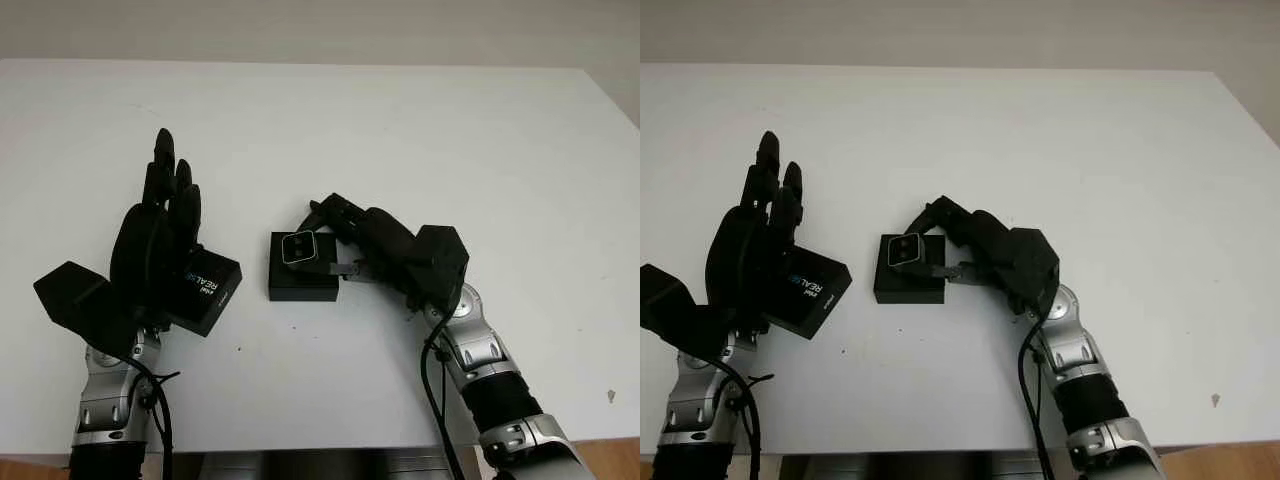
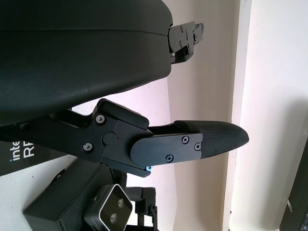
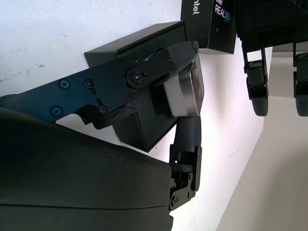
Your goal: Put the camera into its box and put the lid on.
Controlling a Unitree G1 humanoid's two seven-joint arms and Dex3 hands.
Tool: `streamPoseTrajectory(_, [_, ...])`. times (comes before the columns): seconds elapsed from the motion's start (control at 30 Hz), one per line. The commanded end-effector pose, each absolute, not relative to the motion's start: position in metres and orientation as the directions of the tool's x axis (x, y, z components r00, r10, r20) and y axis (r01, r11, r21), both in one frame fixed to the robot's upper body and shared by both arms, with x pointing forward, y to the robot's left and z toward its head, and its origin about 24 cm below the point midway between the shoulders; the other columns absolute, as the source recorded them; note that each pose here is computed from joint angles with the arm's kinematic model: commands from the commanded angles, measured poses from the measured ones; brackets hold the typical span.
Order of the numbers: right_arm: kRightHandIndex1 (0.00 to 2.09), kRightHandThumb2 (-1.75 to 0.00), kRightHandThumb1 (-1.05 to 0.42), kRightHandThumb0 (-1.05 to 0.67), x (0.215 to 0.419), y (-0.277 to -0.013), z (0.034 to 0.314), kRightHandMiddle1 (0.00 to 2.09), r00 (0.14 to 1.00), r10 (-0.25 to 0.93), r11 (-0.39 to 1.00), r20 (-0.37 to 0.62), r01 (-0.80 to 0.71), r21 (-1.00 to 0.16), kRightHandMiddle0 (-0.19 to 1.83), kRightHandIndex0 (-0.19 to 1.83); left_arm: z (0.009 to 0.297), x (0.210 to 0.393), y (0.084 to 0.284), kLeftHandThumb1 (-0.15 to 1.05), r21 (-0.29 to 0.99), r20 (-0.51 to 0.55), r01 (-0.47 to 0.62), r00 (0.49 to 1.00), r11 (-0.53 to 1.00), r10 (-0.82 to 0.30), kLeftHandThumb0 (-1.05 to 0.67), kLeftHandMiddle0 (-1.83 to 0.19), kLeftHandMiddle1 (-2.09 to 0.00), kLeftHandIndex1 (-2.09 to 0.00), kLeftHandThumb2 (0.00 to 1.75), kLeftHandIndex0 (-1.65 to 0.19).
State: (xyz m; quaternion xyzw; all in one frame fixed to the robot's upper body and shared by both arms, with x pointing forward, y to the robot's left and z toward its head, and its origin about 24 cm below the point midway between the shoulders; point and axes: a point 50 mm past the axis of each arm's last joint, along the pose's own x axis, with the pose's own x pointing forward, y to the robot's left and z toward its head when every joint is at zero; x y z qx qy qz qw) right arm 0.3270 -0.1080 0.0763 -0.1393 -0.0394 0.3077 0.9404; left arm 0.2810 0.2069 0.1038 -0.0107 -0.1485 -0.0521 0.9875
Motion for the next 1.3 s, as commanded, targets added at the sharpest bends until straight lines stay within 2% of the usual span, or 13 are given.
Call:
streamPoseTrajectory(0.0, [0.05,-0.05,-1.01,-0.53,0.321,-0.107,0.064,1.72,0.802,0.595,0.765,-0.046,-0.583,-0.274,0.31,0.13,0.105,0.279,0.209,1.05,0.003,0.303,0.104,0.948,0.995,-0.099,-0.76,0.19,0.00,0.00,0.52,0.19])
streamPoseTrajectory(0.47, [0.04,-0.05,-1.00,-0.51,0.317,-0.106,0.061,1.69,0.792,0.602,0.738,-0.097,-0.599,-0.310,0.27,0.11,0.106,0.278,0.209,1.05,0.001,0.307,0.095,0.947,0.995,-0.091,-0.76,0.19,0.00,0.00,0.51,0.19])
streamPoseTrajectory(0.5, [0.04,-0.05,-1.00,-0.51,0.317,-0.106,0.062,1.64,0.789,0.605,0.735,-0.106,-0.604,-0.307,0.23,0.09,0.106,0.278,0.209,1.05,0.002,0.307,0.092,0.948,0.996,-0.088,-0.76,0.19,0.00,0.00,0.51,0.19])
streamPoseTrajectory(0.63, [0.02,-0.05,-0.99,-0.58,0.316,-0.106,0.064,1.12,0.773,0.620,0.697,-0.137,-0.623,-0.355,-0.02,-0.04,0.106,0.278,0.209,1.05,-0.008,0.309,0.093,0.947,0.996,-0.086,-0.76,0.19,0.00,0.00,0.50,0.19])
streamPoseTrajectory(0.73, [0.03,-0.05,-0.99,-0.61,0.315,-0.107,0.066,0.76,0.766,0.625,0.673,-0.151,-0.627,-0.392,-0.06,-0.14,0.106,0.278,0.209,1.05,-0.002,0.303,0.091,0.949,0.996,-0.087,-0.76,0.19,0.00,0.00,0.51,0.19])
streamPoseTrajectory(0.77, [0.03,-0.05,-0.99,-0.61,0.314,-0.108,0.066,0.69,0.765,0.627,0.670,-0.150,-0.627,-0.398,-0.06,-0.16,0.106,0.278,0.209,1.05,-0.002,0.302,0.090,0.949,0.996,-0.085,-0.76,0.19,0.00,0.00,0.50,0.19])
streamPoseTrajectory(0.93, [0.00,-0.05,-0.99,-0.64,0.313,-0.109,0.068,0.51,0.763,0.627,0.658,-0.154,-0.625,-0.420,-0.05,-0.19,0.105,0.279,0.209,1.05,0.005,0.307,0.090,0.948,0.996,-0.087,-0.76,0.19,0.00,0.00,0.51,0.19])
streamPoseTrajectory(1.27, [0.00,-0.06,-1.00,-0.68,0.314,-0.113,0.072,0.42,0.773,0.618,0.664,-0.144,-0.612,-0.431,-0.04,-0.19,0.105,0.278,0.209,1.05,-0.001,0.302,0.098,0.949,0.995,-0.094,-0.76,0.19,0.00,0.00,0.51,0.19])
